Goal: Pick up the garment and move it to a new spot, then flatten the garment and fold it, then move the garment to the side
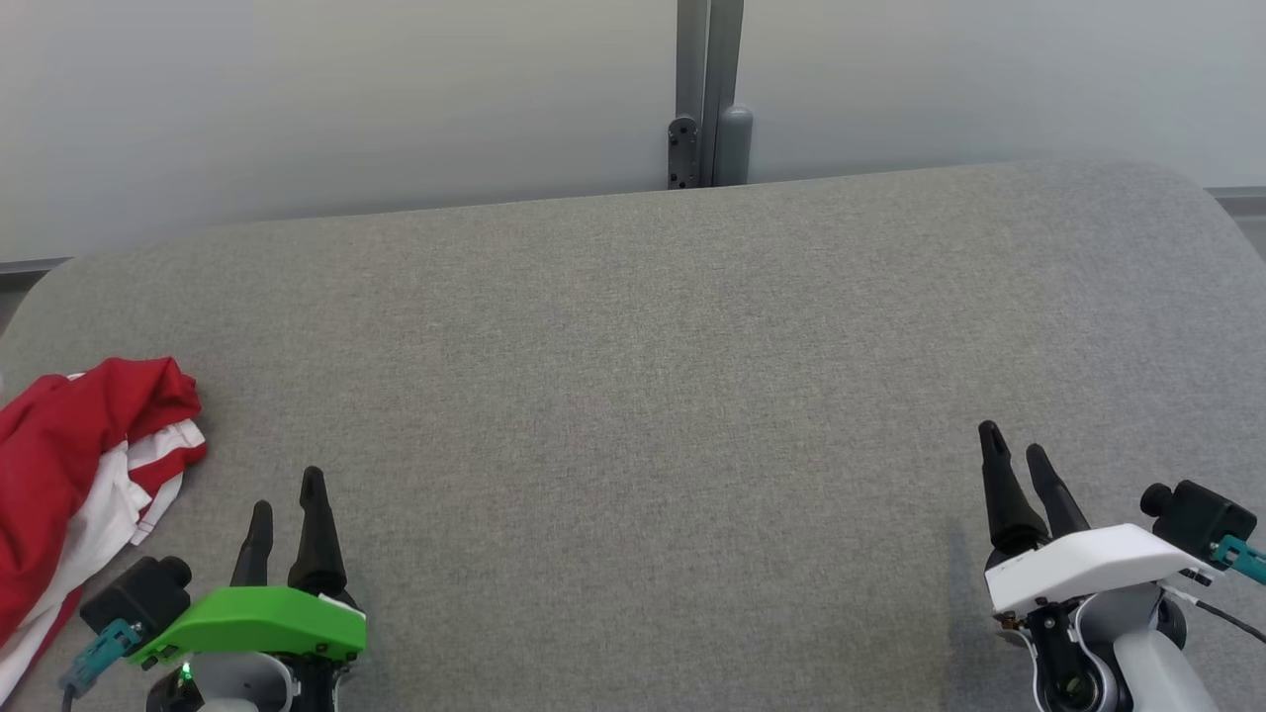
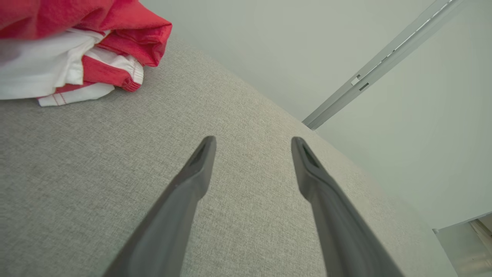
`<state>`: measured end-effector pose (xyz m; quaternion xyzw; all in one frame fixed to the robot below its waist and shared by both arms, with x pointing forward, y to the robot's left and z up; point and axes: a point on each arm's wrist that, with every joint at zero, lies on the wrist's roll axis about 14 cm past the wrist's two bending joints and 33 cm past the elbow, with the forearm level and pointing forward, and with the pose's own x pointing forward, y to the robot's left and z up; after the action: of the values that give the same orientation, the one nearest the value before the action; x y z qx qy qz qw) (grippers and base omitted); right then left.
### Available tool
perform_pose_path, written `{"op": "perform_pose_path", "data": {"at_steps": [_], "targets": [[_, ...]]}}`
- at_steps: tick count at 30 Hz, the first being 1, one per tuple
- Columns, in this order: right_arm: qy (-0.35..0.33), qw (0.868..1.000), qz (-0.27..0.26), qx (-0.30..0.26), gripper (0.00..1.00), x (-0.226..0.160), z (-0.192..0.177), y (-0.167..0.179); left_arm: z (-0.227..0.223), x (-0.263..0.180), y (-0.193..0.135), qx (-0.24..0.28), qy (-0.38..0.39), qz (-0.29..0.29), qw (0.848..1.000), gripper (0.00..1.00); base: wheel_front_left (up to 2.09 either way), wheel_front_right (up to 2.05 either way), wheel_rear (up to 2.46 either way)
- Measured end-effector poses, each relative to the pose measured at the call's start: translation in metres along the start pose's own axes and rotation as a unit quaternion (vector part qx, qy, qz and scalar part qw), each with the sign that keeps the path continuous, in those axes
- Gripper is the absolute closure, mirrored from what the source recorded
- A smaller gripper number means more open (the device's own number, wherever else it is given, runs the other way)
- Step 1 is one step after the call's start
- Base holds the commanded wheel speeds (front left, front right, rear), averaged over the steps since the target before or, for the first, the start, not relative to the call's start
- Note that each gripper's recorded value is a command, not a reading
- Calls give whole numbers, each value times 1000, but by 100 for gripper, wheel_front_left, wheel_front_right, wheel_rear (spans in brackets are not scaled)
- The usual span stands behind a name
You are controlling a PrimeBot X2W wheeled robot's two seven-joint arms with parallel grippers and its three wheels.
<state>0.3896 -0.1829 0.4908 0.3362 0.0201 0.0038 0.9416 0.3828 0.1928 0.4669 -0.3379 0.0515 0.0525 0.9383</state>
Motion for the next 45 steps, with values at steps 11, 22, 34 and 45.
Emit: {"op": "perform_pose_path", "data": {"at_steps": [11,22,34,45], "targets": [[-2,997,13,-72,0,1,-1,5,1,-1,1,73,-7,3,997,0,0,0,0],[4,991,19,-136,0,1,-7,4,-1,0,-4,138,-12,-7,990,0,0,0,0],[6,980,26,-196,0,1,-11,4,-3,1,-8,199,-19,-16,980,0,0,0,0],[13,970,35,-240,0,3,-18,4,-7,2,-9,247,-19,-22,969,0,0,0,0]]}}
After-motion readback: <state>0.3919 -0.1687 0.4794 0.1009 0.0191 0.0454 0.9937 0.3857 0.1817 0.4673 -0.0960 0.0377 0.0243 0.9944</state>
